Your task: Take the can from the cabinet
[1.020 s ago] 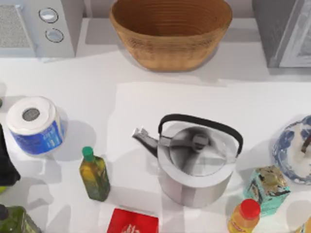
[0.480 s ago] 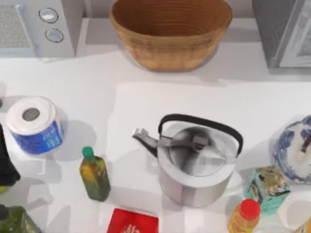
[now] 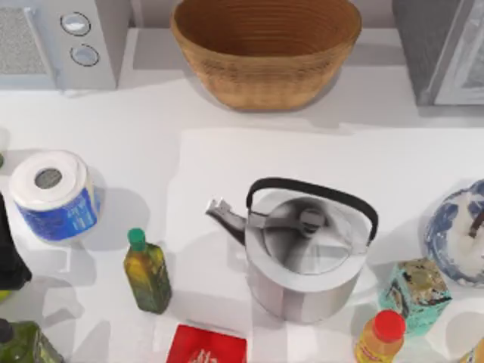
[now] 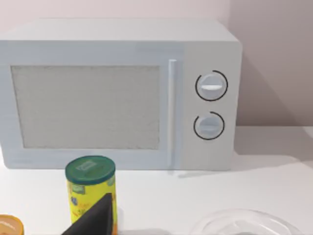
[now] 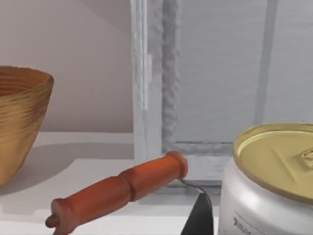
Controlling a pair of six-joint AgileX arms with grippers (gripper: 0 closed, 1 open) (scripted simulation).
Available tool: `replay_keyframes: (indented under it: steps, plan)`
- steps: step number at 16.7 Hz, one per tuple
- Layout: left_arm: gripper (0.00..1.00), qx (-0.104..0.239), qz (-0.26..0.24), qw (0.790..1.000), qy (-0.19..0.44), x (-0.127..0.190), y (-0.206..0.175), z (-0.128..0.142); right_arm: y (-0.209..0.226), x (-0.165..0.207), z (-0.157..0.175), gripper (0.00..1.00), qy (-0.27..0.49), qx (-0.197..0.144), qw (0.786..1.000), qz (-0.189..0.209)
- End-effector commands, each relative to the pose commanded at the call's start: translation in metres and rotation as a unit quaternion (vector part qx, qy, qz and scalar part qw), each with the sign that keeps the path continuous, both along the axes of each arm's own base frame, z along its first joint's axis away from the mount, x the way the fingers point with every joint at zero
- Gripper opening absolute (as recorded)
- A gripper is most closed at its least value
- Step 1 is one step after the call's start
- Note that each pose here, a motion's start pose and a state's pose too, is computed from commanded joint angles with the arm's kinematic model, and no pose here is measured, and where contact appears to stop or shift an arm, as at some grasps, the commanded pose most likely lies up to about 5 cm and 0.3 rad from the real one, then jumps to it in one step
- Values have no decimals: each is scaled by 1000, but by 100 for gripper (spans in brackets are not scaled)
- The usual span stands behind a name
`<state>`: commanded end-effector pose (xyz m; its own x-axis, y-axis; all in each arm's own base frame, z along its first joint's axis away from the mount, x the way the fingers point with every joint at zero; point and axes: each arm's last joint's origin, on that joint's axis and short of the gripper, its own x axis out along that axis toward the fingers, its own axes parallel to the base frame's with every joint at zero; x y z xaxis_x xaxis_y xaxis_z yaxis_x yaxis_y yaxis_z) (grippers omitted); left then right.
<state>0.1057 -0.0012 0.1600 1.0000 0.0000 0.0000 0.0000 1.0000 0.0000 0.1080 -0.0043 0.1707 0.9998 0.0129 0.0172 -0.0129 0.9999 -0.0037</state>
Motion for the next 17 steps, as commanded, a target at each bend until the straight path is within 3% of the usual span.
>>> replay_keyframes:
  steps: [4, 10, 13, 17]
  plan:
    - [100, 0, 0, 1000, 0, 0, 0, 0, -12, 12, 37, 0, -35, -18, 999, 34]
    - [100, 0, 0, 1000, 0, 0, 0, 0, -66, 68, 83, 0, -57, -74, 987, 128]
    - [100, 0, 0, 1000, 0, 0, 0, 0, -114, 101, 75, 0, -46, -94, 977, 183]
    - [100, 0, 0, 1000, 0, 0, 0, 0, -182, 126, 22, 0, -23, -92, 960, 265]
